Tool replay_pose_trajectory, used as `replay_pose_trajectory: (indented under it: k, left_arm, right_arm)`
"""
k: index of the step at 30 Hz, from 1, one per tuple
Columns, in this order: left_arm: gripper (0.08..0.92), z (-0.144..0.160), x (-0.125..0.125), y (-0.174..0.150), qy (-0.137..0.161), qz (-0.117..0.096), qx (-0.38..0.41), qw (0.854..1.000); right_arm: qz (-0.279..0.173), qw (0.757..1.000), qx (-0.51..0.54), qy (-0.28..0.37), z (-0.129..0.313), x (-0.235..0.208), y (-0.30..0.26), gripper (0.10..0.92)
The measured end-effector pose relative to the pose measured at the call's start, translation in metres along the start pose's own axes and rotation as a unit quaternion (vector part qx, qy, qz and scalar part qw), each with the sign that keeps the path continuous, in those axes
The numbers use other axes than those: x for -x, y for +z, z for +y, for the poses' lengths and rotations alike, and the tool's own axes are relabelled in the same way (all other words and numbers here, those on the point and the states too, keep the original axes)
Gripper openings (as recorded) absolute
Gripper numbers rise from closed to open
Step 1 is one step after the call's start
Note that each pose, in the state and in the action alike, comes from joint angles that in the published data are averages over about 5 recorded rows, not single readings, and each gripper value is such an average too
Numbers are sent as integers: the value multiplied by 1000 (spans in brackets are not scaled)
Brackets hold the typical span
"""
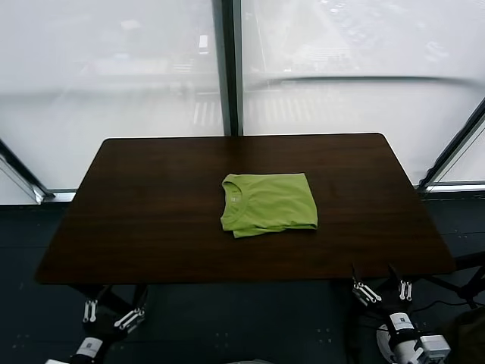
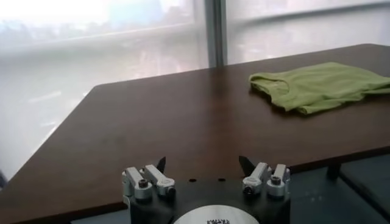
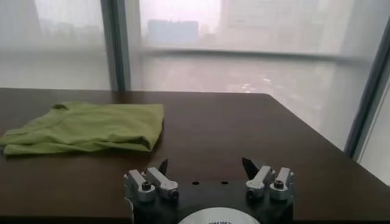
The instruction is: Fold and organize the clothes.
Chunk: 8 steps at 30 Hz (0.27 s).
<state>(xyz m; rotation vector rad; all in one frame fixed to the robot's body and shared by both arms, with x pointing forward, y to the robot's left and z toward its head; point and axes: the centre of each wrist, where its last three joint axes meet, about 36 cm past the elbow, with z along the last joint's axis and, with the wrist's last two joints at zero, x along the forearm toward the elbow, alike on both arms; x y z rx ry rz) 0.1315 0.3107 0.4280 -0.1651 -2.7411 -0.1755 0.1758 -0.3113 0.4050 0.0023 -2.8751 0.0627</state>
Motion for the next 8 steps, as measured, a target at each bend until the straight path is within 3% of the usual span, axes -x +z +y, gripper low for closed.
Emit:
replay_pose_trajectory:
  k: [8]
  left_arm:
    - [907, 0, 0, -1, 1, 0, 0, 1000]
  right_arm:
    - [1, 1000, -2, -1, -1, 0, 0, 907]
